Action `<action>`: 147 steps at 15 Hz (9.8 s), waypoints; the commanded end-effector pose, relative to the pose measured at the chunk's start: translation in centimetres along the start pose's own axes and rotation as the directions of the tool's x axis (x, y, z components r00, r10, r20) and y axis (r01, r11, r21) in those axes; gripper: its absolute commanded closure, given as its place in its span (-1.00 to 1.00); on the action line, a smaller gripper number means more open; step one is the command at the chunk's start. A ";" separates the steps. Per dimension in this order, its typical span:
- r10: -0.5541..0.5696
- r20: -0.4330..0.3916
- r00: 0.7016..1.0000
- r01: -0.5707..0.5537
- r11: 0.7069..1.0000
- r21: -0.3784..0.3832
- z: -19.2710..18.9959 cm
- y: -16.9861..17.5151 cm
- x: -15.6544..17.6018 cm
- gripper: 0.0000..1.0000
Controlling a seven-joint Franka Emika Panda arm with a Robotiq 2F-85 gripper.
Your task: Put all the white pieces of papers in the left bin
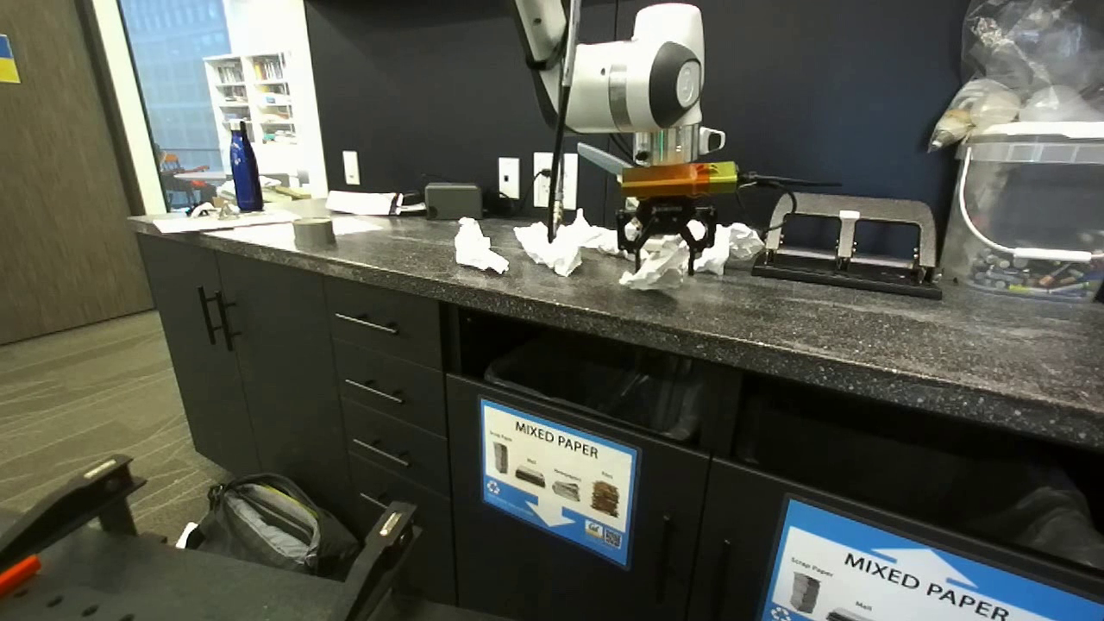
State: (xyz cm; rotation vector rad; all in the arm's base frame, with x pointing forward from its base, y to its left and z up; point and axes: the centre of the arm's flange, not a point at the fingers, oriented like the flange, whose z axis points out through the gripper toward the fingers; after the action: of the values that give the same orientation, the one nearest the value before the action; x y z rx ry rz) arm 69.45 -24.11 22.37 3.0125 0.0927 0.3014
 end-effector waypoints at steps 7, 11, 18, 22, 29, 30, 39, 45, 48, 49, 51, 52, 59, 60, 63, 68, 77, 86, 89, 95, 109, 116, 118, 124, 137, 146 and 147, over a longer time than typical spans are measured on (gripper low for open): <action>-0.025 0.147 0.989 0.013 0.997 0.082 -0.3 -0.1 -0.5 0.74; -0.099 0.231 0.968 0.045 0.973 0.228 -1.1 -2.6 -4.3 0.77; -0.122 0.214 0.969 0.033 0.924 0.380 -1.9 -10.3 -12.4 0.82; -0.063 0.195 0.979 -0.013 0.932 0.363 0.0 -15.5 -16.8 0.82; -0.037 0.101 0.994 0.008 0.962 0.274 5.8 -23.9 -23.0 0.83; -0.040 0.096 0.995 0.013 0.965 0.262 6.7 -25.0 -23.8 0.85; -0.175 -0.210 0.962 0.203 0.971 0.122 11.8 -26.4 -28.4 0.84; -0.091 -0.491 0.867 0.126 0.991 0.039 12.4 -22.5 -27.3 0.84; -0.052 -0.605 0.795 0.075 0.997 0.014 12.7 -21.4 -25.5 0.83; -0.042 -0.639 0.768 0.060 0.998 0.006 12.9 -21.0 -24.7 0.83; -0.030 -0.696 0.717 0.032 0.999 -0.010 13.7 -20.4 -23.2 0.83; -0.021 -0.717 0.697 0.018 1.000 -0.012 14.1 -20.1 -22.7 0.83; 0.141 -0.768 0.625 -0.146 0.987 0.063 19.0 -18.8 -19.9 0.84; 0.160 -0.775 0.611 -0.165 0.984 0.073 19.6 -18.7 -19.4 0.84; 0.206 -0.798 0.566 -0.212 0.972 0.101 20.7 -18.5 -17.8 0.84; 0.233 -0.820 0.523 -0.247 0.962 0.116 21.7 -18.1 -16.5 0.83; 0.225 -0.803 0.551 -0.236 0.966 0.109 21.4 -18.5 -15.5 -0.74; 0.138 -0.855 0.499 -0.248 0.969 0.012 20.4 -18.3 -13.9 -1.00; 0.162 -0.803 0.574 -0.240 0.971 0.025 19.0 -18.2 -15.0 -1.00; 0.236 -0.606 0.760 -0.209 0.971 0.117 16.0 -19.4 -19.2 -1.00; 0.095 -0.209 0.973 -0.065 0.987 0.147 -1.7 -17.1 -12.8 -1.00; 0.216 -0.165 0.962 -0.203 0.975 0.095 -7.3 -13.7 0.0 -1.00; 0.296 -0.230 0.927 -0.289 0.955 0.063 -8.2 -11.7 4.0 -1.00; 0.479 -0.305 0.823 -0.512 0.858 -0.033 -6.6 -6.7 11.0 -1.00; 0.612 -0.311 0.728 -0.659 0.750 -0.066 -1.0 0.9 17.0 -1.00; 0.625 -0.276 0.730 -0.667 0.739 -0.090 2.8 2.8 17.8 -1.00; 0.626 -0.272 0.731 -0.667 0.740 -0.090 3.0 2.9 17.8 -1.00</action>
State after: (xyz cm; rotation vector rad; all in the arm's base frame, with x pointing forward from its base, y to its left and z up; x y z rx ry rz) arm 80.42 -23.95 23.86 2.6848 -0.9368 0.6457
